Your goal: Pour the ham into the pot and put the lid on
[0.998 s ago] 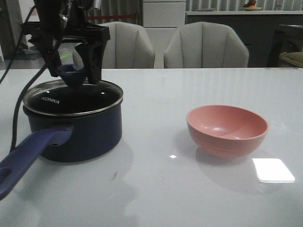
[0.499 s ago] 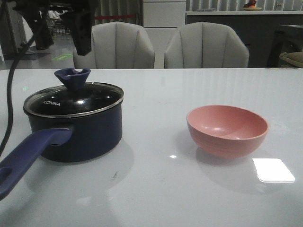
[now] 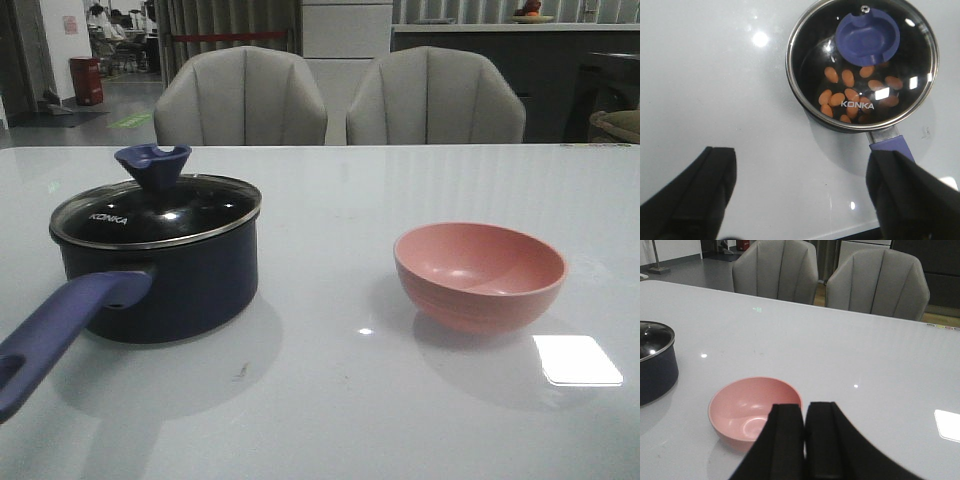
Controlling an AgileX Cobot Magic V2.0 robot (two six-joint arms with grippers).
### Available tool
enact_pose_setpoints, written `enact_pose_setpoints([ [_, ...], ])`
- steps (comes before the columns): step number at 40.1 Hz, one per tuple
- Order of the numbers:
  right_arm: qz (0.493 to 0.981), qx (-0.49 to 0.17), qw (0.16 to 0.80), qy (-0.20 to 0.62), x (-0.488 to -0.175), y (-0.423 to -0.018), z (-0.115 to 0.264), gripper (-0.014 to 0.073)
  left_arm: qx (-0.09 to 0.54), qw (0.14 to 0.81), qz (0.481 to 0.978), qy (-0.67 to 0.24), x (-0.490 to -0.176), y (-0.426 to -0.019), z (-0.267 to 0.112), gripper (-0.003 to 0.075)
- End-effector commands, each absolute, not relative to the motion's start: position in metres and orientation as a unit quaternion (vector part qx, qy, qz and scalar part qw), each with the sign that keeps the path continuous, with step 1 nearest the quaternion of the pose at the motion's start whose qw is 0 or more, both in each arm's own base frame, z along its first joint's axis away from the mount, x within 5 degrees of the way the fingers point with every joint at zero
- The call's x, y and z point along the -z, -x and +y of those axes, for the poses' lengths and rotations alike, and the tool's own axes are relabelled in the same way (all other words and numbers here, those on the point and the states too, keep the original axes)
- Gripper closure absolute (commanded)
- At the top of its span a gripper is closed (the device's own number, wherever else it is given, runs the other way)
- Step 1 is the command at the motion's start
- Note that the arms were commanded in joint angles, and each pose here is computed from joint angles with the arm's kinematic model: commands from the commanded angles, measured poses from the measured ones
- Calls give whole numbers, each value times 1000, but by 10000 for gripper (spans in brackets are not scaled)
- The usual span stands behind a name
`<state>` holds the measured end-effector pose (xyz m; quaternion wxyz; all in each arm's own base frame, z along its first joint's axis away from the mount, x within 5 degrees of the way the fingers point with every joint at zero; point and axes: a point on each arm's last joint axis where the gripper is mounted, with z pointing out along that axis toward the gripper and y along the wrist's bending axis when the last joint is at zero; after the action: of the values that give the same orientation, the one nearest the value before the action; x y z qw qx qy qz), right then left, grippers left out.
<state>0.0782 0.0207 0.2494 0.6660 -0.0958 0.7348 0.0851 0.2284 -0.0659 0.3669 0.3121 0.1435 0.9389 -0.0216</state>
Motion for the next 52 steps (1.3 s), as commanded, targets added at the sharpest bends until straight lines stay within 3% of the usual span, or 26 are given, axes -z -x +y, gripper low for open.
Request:
enact_pose_setpoints([
  [1, 701, -83, 703, 87, -266, -79, 20, 426, 40, 422, 895, -135, -385, -200, -57, 169],
  [15, 701, -83, 703, 87, -266, -79, 20, 426, 77, 635, 759, -118, -352, -94, -27, 169],
  [25, 701, -83, 703, 87, -266, -79, 20, 426, 90, 709, 691, -110, -303, -56, -16, 174],
  [29, 701, -83, 703, 87, -266, -79, 20, 426, 92, 726, 673, -108, -295, -49, -14, 271],
  [35, 701, -83, 703, 87, -266, -79, 20, 426, 94, 736, 661, -106, -297, -47, -13, 604],
  [36, 701, -83, 703, 87, -266, -79, 20, 426, 94, 736, 662, -106, -296, -47, -13, 624],
  [38, 701, -83, 703, 87, -266, -79, 20, 426, 95, 735, 663, -106, -296, -47, -13, 584],
  [52, 701, -83, 703, 87, -266, -79, 20, 426, 95, 735, 663, -106, -296, -47, -13, 587],
])
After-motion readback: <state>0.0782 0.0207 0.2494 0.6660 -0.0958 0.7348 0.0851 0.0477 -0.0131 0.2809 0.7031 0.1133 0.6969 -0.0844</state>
